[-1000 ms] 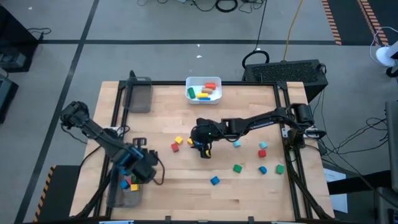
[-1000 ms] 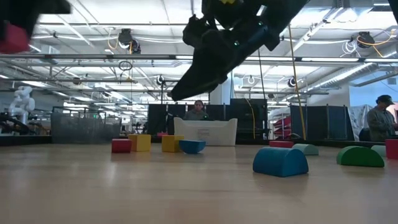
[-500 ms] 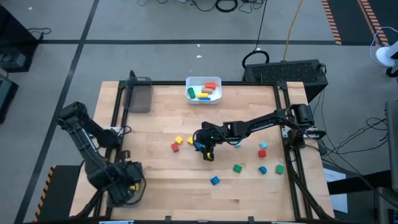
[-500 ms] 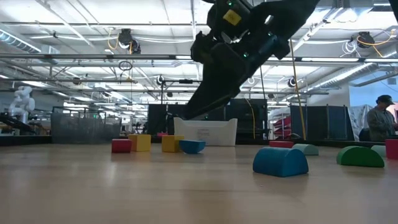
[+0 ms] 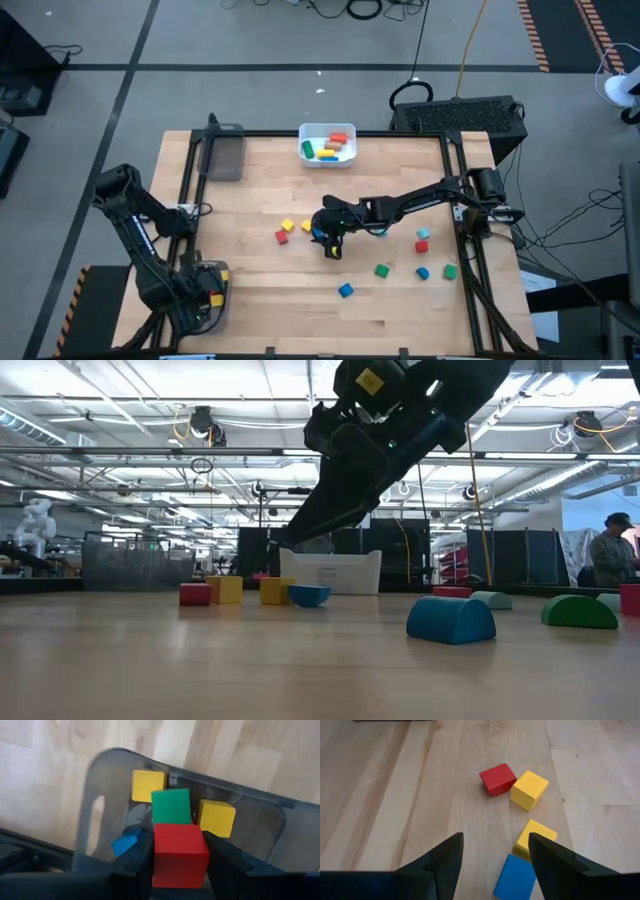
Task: Sort blocks by size
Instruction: Put the red square block into the bottom black bin
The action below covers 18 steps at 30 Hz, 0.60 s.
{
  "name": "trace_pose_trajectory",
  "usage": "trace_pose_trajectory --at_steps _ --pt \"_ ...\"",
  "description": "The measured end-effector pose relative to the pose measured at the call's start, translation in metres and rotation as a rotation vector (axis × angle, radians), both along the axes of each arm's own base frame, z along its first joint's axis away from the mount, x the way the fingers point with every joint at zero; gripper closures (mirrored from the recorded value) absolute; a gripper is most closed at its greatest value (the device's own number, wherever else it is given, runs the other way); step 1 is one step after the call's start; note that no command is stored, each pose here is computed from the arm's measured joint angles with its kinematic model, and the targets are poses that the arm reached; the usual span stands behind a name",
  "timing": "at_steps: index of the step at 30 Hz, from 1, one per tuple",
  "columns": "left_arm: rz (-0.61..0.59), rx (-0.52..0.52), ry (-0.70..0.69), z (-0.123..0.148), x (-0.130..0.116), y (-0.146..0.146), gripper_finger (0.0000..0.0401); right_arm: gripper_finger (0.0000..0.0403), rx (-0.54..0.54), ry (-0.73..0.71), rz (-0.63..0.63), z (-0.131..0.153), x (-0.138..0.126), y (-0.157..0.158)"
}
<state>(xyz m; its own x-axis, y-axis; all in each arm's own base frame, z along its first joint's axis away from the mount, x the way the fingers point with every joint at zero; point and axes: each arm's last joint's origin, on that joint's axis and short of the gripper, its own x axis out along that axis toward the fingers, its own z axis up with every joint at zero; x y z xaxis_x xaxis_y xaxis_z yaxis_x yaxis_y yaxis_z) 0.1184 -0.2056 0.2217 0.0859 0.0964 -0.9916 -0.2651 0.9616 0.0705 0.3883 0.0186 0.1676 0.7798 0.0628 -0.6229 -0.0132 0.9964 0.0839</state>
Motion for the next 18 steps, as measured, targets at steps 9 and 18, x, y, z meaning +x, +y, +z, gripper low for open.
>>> trace_pose_trajectory --at_steps 9,18 --pt "0.03 -0.004 0.071 -0.025 -0.008 0.011 0.0248 0.0191 0.0 0.001 0.0 0.0 0.0 0.0" --pt "0.082 -0.014 0.058 -0.042 -0.012 0.02 0.0239 0.019 0.0 0.002 0.001 0.0 0.0 0.0"
